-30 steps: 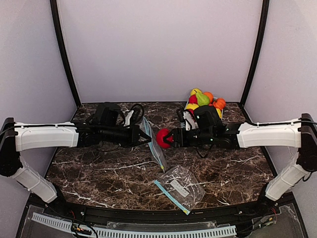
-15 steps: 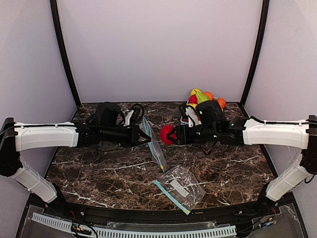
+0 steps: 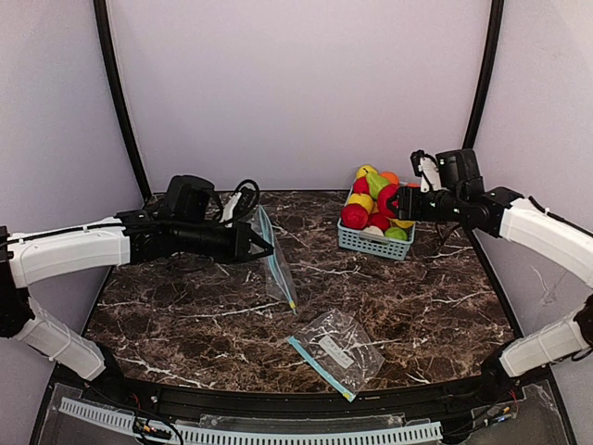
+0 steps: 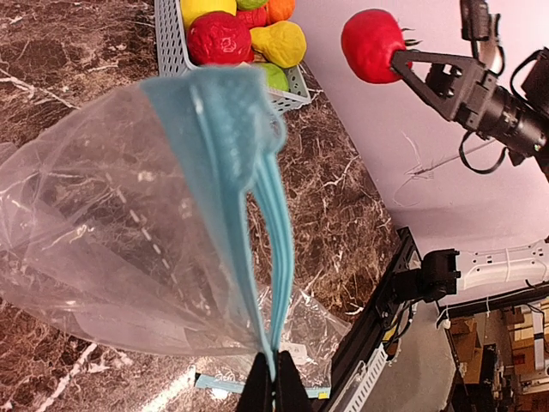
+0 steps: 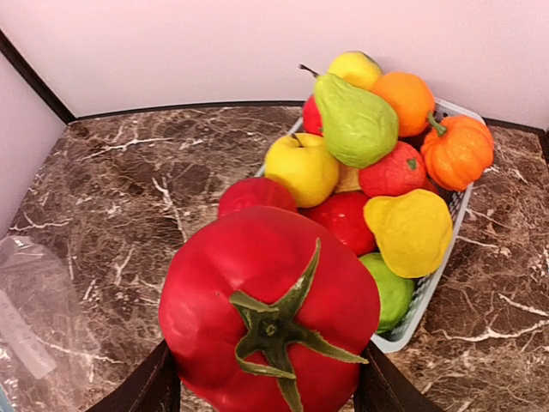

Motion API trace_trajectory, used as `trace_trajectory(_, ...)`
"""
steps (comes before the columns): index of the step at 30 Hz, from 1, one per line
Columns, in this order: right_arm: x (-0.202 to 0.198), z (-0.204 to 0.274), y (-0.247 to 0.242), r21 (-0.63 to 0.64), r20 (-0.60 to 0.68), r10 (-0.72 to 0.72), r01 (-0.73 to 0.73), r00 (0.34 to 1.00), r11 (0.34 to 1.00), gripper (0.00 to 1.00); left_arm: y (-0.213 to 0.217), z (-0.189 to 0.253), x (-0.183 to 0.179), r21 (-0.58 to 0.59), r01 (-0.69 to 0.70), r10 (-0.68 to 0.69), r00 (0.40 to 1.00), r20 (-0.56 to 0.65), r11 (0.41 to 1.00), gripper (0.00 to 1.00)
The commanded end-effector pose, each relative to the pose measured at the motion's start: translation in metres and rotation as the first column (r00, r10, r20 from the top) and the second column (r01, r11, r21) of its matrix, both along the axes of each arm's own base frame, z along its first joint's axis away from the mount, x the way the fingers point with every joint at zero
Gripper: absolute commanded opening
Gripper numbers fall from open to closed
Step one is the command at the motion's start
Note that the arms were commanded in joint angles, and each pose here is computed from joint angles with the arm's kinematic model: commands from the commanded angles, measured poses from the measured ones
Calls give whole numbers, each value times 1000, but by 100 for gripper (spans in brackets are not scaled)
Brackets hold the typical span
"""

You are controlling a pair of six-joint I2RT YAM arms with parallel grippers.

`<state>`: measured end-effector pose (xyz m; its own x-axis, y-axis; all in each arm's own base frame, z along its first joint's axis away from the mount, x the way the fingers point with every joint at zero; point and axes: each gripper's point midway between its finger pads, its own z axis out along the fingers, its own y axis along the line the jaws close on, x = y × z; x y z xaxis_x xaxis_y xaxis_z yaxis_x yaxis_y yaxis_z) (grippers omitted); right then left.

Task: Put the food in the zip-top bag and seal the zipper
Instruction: Place the fake fruit in the bin.

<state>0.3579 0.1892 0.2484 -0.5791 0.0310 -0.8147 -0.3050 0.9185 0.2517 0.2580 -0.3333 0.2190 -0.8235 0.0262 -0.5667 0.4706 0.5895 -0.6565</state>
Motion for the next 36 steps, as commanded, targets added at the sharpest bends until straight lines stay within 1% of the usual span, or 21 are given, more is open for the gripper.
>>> trace_trajectory(1,27,-1,-15,-30,-11,25,-26,1000,999,52,7,18,-1,-23,-28,28,1000,-3,999,1)
trace_trajectory(8,81,-9,-36,-24,-30,-13,13,999,1000,52,8,9,1,-32,-68,67,997,-40,997,1)
trace_trajectory(11,99,-17,-36,-28,-45,-12,10,999,1000,52,8,8,2,-37,-75,74,996,-43,996,1)
trace_trajectory(14,112,-24,-27,-20,-64,21,-22,998,1000,52,9,7,2,-40,-84,82,995,-48,996,1)
trace_trajectory(20,120,-29,-12,23,-86,67,-66,994,998,53,9,5,2,-43,-86,84,995,-53,995,1)
trace_trajectory(25,115,-44,-7,17,-123,73,-71,990,997,54,9,7,1,-48,-84,82,996,-47,995,1)
trace_trajectory(36,112,-79,-16,-36,-199,6,-13,980,999,62,8,7,0,-44,-73,71,996,-46,996,1)
